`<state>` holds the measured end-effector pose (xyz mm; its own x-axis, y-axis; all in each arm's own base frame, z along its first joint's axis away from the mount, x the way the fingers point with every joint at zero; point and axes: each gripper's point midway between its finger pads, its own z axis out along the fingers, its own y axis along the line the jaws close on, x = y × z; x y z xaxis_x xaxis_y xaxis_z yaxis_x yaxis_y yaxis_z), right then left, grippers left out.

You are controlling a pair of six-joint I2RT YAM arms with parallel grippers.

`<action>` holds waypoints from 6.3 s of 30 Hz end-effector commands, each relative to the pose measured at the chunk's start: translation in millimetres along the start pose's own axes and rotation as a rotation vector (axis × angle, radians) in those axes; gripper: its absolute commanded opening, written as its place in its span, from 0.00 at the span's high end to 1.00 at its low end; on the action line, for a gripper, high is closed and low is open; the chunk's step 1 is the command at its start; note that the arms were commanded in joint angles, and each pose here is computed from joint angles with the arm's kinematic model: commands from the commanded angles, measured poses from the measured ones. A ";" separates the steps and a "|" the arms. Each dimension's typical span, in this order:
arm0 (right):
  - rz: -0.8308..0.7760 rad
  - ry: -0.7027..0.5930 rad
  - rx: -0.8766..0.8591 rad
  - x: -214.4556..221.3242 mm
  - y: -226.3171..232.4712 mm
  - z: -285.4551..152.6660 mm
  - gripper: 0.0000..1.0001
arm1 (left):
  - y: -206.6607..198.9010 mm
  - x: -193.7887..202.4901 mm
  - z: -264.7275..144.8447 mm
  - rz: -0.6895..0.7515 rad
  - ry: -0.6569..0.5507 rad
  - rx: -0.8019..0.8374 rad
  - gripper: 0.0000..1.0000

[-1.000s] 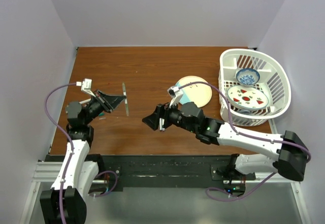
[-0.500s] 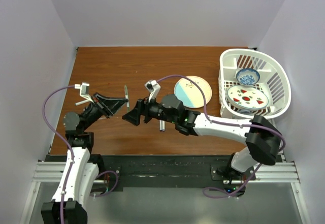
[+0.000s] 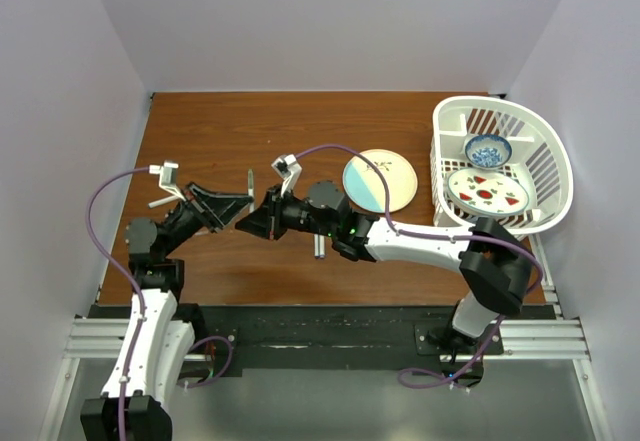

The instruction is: Insert the pens into the pen caps

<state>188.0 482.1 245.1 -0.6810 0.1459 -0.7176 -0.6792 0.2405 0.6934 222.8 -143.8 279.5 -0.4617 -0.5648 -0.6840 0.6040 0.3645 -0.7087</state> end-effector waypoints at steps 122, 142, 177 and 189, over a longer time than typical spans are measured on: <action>-0.169 -0.054 0.142 9.2 -13.6 -128.5 1.00 | 42.7 -46.9 45.2 -0.010 -0.062 -0.250 1.00; -0.139 -0.014 -0.038 13.4 14.5 -100.5 1.00 | -84.9 -0.5 59.2 0.144 0.097 0.292 1.00; -0.123 -0.029 -0.029 4.0 19.7 -97.2 1.00 | -65.4 16.7 65.8 0.108 0.163 0.230 1.00; -0.196 -0.077 0.047 -16.3 16.4 -103.2 1.00 | -67.0 48.7 47.2 0.040 0.293 0.262 1.00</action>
<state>144.1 386.0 221.9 -0.6113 0.0547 -0.7895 -0.7391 0.3171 0.5943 208.8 -227.0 312.4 -0.5377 -0.3652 -0.7600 0.7499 0.2048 -0.6290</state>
